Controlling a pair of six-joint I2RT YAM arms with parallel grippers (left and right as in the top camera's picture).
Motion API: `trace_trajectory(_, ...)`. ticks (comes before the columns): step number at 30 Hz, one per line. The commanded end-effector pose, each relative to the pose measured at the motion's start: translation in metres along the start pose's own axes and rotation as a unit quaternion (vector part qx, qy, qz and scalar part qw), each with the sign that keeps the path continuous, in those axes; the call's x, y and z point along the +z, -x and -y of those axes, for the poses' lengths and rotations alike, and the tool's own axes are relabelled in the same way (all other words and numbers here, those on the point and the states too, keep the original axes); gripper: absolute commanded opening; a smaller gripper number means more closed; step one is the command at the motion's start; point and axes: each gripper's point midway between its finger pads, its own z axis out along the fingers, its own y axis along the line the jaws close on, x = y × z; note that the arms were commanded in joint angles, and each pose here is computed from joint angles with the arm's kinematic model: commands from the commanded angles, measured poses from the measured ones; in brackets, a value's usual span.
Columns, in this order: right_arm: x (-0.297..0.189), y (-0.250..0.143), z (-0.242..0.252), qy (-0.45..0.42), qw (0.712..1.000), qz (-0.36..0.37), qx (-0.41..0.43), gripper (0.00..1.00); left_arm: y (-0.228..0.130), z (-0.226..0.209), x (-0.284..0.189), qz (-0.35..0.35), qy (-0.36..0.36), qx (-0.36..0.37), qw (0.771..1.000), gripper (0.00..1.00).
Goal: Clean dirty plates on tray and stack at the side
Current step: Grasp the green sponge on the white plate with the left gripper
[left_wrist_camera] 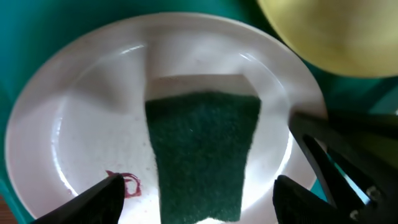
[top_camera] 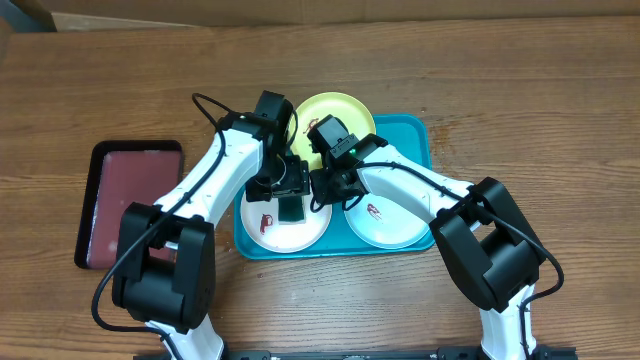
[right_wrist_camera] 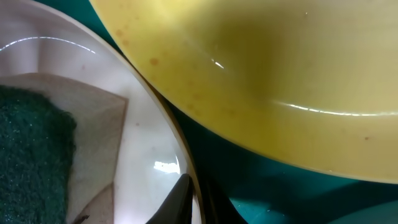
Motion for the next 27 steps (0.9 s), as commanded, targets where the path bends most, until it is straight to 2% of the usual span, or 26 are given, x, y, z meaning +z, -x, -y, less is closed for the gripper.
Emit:
trace_trajectory(1, 0.005, -0.01, 0.005, -0.013, 1.0, -0.012, 0.002, 0.09, 0.003, -0.009, 0.007, -0.008, 0.003, -0.033, 0.999, 0.76)
trace_trajectory(17, 0.005, -0.009, 0.005, -0.013, 1.0, -0.01, 0.001, 0.09, -0.007, -0.002, 0.021, -0.022, -0.036, -0.013, 0.999, 0.73)
trace_trajectory(27, 0.005, -0.008, 0.004, -0.012, 1.0, -0.008, 0.001, 0.09, -0.004, 0.0, 0.022, -0.012, -0.027, -0.001, 1.0, 0.7)
